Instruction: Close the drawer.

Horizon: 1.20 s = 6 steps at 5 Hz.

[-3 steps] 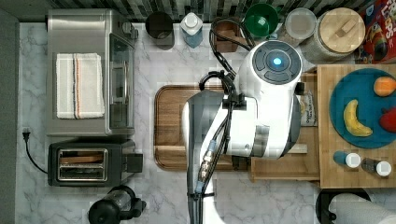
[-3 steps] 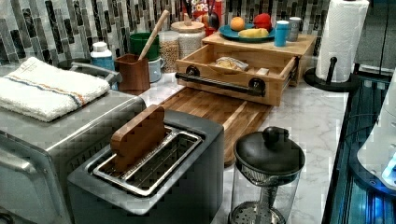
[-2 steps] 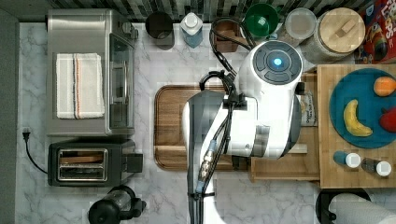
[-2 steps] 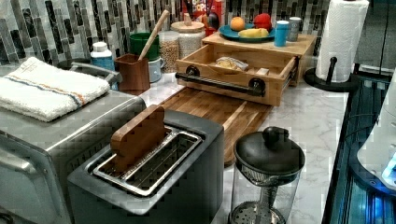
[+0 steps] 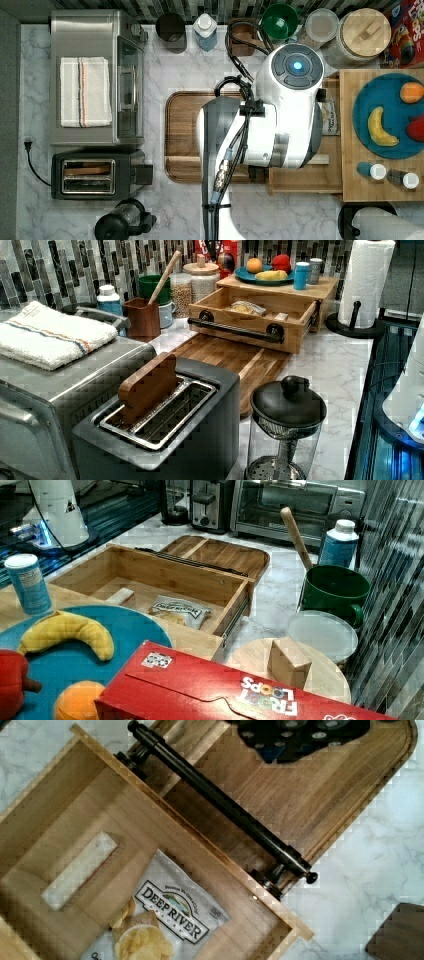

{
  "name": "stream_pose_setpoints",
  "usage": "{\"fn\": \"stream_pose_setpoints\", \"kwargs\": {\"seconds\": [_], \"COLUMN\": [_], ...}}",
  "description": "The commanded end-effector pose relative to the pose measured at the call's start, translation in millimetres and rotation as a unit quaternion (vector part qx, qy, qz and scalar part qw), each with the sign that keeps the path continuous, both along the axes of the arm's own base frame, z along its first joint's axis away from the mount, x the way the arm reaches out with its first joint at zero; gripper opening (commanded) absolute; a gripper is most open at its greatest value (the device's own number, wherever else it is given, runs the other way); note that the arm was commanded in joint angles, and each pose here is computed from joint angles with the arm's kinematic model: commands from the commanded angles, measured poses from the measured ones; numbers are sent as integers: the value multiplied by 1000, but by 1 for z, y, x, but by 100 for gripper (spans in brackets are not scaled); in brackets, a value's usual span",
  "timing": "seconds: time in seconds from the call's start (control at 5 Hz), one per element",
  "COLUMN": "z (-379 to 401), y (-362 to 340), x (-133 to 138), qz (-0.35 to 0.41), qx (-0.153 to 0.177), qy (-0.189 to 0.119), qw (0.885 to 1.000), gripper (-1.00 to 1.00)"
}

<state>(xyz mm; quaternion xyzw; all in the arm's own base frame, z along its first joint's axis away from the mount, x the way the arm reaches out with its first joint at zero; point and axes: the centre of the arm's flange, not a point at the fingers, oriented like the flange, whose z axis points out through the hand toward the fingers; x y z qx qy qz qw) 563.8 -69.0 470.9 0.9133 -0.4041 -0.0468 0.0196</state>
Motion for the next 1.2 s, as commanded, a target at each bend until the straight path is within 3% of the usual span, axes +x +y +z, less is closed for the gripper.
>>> {"fn": "stream_pose_setpoints", "kwargs": {"seconds": [0.2,0.6,0.8,1.0,1.2], "z": [-21,-47,-57,-63,-81], "y": [43,84,90,106,108], "x": [-14,-32,-33,-35,-42], "qz": [153,252,275,297,320], "qx": [39,17,56,55,66], "qy": [-16,-11,7,25,9], "qw": [987,967,960,953,945], "gripper": [100,100,100,100,-100]}}
